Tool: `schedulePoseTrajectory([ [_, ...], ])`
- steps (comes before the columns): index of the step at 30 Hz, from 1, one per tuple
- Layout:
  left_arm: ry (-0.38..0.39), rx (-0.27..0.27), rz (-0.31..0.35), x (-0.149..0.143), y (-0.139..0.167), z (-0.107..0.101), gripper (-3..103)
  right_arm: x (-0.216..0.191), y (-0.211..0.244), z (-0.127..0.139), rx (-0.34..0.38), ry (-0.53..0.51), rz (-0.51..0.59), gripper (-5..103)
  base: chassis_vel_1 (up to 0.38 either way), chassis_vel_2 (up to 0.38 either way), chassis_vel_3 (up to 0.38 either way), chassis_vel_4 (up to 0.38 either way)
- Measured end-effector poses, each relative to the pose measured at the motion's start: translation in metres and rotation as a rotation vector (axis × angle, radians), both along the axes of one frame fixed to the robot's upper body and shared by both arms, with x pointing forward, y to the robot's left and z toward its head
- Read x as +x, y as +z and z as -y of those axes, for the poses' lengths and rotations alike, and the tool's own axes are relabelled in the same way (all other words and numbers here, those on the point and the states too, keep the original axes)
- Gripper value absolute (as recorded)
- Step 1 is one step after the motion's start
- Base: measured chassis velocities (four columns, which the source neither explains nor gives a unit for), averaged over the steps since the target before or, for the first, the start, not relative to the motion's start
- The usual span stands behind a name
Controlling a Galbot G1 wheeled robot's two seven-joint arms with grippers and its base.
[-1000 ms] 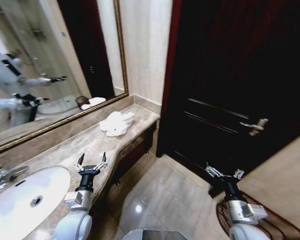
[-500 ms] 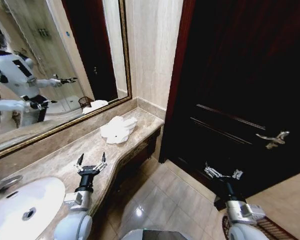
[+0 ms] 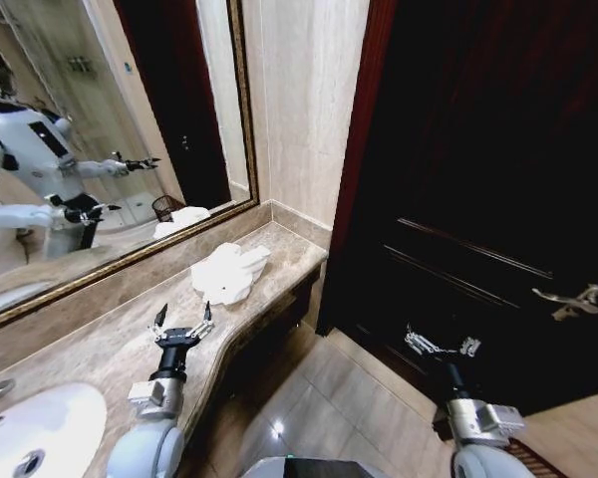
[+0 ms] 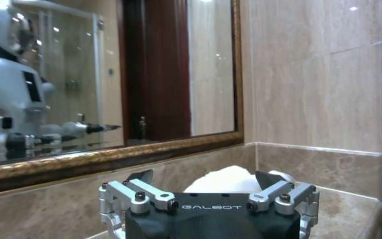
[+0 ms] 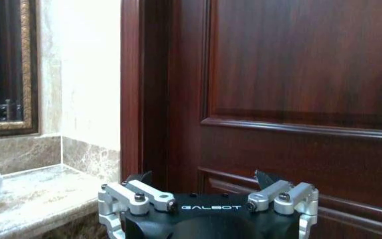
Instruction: Discard the used towel into the hamper.
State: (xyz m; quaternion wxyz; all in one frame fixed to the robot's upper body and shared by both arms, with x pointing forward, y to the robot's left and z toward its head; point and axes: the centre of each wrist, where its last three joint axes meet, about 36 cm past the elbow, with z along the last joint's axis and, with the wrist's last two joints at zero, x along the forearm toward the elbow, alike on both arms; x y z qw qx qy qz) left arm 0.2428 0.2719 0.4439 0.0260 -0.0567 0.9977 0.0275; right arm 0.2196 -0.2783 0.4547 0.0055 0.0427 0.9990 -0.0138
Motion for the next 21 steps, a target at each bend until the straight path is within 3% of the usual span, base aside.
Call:
schedulePoseTrajectory([
  [3, -0.020, -0.013, -0.022, 0.007, 0.008, -0.003, 100, 0.002, 0.001, 0.001, -0.002, -0.007, 0.004, 100, 0.000, 0.000, 0.000, 0.000],
  [9, -0.044, -0.055, -0.117, 0.054, 0.033, -0.019, 100, 0.006, -0.006, 0.001, -0.024, -0.033, -0.013, 100, 0.009, -0.002, -0.006, 0.006],
  [16, -0.099, -0.046, -0.235, 0.110, 0.054, -0.049, 100, 0.004, -0.013, 0.003, -0.058, -0.060, -0.037, 100, 0.000, 0.000, 0.000, 0.000],
  [19, -0.069, -0.057, -0.358, 0.148, 0.057, -0.055, 100, 0.005, -0.017, 0.006, -0.071, -0.080, -0.047, 100, 0.000, 0.000, 0.000, 0.000],
  [21, -0.062, -0.056, -0.396, 0.164, 0.059, -0.054, 100, 0.005, -0.019, 0.006, -0.071, -0.087, -0.050, 100, 0.000, 0.000, 0.000, 0.000],
])
